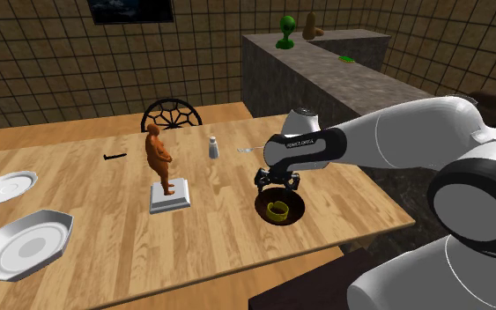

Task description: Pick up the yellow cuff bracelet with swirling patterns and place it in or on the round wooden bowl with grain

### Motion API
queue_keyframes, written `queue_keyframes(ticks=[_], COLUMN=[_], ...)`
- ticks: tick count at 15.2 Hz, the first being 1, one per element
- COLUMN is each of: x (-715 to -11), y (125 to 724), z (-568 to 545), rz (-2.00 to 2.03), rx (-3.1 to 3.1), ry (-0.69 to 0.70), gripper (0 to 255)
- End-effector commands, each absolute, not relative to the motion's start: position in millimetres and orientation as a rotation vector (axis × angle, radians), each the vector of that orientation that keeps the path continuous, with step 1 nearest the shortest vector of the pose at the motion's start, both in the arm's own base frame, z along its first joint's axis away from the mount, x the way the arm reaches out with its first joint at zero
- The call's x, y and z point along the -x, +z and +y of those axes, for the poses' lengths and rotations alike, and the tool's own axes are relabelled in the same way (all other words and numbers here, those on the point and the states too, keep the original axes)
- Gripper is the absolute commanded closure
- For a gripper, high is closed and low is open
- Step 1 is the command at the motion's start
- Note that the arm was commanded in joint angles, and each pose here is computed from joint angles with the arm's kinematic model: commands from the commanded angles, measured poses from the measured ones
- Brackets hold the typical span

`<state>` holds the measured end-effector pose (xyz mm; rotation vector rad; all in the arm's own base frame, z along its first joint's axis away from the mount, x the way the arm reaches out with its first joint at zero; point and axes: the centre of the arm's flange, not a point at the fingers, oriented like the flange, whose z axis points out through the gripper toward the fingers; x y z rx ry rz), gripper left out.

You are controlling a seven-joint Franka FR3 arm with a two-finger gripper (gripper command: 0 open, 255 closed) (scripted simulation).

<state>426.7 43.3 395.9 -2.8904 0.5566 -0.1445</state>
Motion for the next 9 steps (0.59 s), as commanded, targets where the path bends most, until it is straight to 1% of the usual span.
queue_keyframes(ticks=[1, 2, 9], x=[-422.0, -420.6, -420.6], y=[418.8, 428.9, 428.9], z=[38.8, 37.0, 37.0], rz=[0.556, 0.556, 0.556], rx=[2.891, 2.891, 2.891], ry=[-0.142, -0.142, -0.142], gripper=[0, 0, 0])
